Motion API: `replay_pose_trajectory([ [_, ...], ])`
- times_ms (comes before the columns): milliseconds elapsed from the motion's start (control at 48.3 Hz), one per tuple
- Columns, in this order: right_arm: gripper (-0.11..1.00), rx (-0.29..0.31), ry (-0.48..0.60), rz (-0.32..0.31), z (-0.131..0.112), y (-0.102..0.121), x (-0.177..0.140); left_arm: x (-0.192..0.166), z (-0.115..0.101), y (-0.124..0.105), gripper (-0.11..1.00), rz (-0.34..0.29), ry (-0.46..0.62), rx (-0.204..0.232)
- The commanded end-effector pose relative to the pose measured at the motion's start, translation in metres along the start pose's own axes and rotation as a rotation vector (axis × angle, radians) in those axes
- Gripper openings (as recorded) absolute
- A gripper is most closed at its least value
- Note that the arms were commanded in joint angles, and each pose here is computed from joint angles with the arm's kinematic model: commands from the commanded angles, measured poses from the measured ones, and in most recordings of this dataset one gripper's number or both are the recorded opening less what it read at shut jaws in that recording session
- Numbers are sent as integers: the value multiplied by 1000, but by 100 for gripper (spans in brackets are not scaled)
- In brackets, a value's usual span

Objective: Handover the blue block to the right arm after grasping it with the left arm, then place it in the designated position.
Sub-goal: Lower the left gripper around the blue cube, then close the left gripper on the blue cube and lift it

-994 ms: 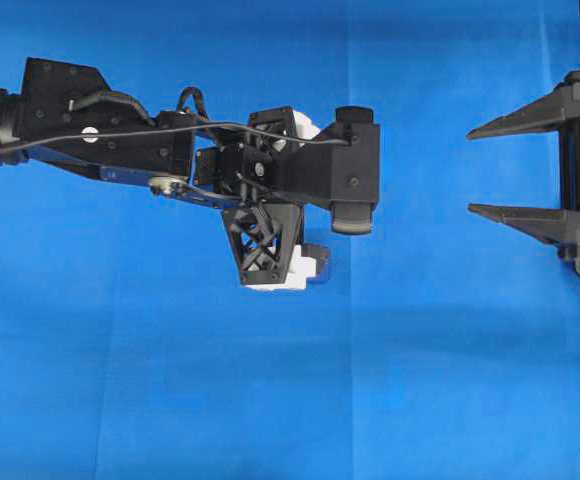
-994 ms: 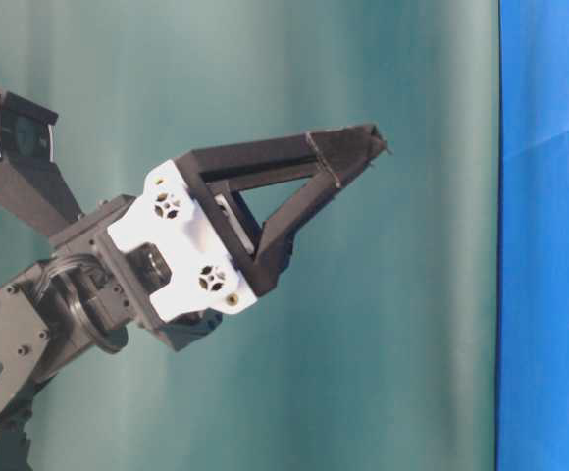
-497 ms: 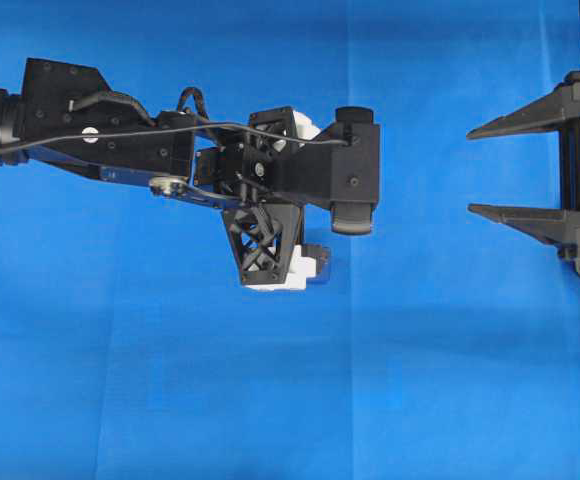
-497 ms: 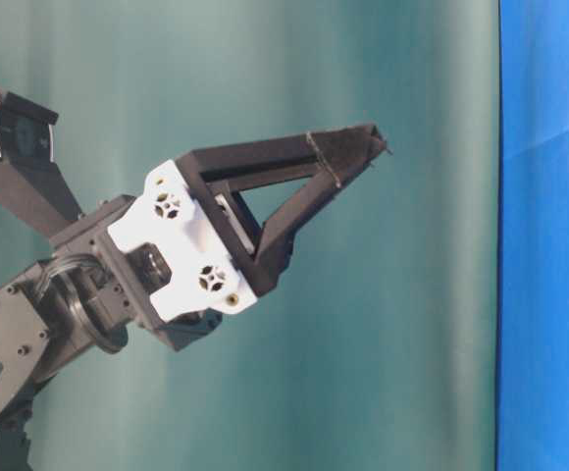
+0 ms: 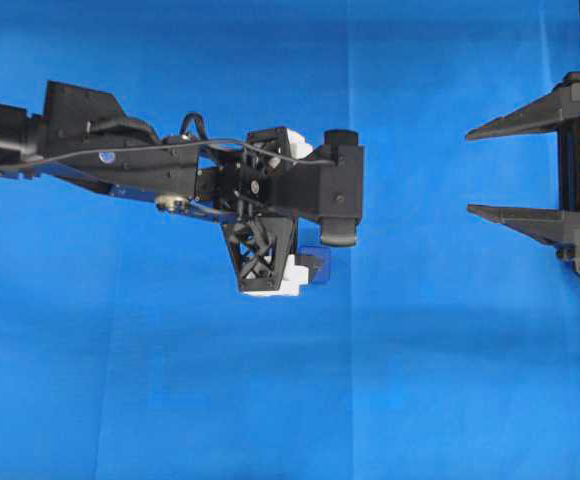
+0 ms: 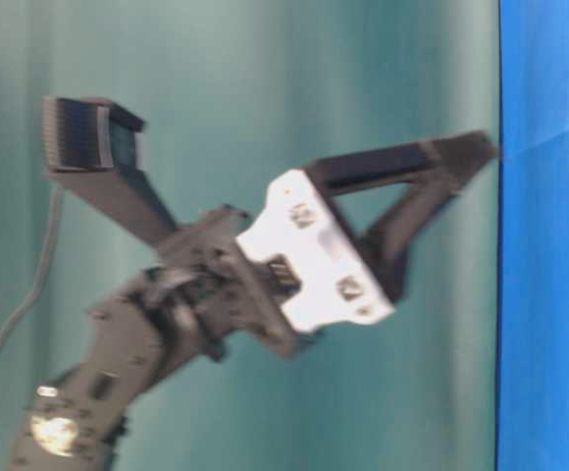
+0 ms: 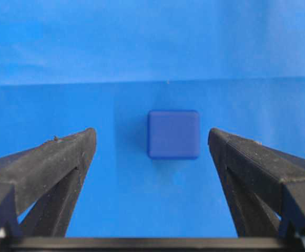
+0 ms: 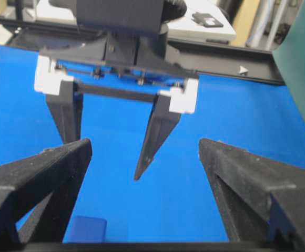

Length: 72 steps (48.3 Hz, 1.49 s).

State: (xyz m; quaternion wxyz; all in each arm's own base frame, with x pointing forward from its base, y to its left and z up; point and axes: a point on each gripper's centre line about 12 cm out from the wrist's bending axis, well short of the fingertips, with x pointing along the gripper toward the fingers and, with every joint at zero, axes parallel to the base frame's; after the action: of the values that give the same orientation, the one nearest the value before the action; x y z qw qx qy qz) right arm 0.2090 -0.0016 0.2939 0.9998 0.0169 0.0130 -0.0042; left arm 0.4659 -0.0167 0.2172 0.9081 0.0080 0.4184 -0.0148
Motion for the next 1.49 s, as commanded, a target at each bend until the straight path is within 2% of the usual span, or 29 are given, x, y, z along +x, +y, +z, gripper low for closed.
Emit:
replay_pose_trajectory([
  [0, 95, 5, -26, -1, 11, 0, 3, -2, 5, -4, 92, -5, -57, 2],
  [124, 95, 5, -20, -1, 9, 0, 3, 12, -5, -5, 92, -9, -67, -21],
  [497, 95, 3, -6, -2, 6, 0, 5, 65, -39, -9, 92, -14, -32, -19],
  [683, 95, 3, 0, -2, 5, 0, 6, 89, -59, -11, 92, -16, 20, -17],
  [1284, 95, 3, 3, -2, 4, 0, 7, 95, -62, -13, 91, -19, 8, -15],
  [1367, 95, 3, 3, -2, 4, 0, 7, 95, -61, -15, 86, -22, 5, -11],
  [1470, 95, 3, 5, -2, 3, 0, 7, 94, -61, -19, 64, -27, 5, -5],
])
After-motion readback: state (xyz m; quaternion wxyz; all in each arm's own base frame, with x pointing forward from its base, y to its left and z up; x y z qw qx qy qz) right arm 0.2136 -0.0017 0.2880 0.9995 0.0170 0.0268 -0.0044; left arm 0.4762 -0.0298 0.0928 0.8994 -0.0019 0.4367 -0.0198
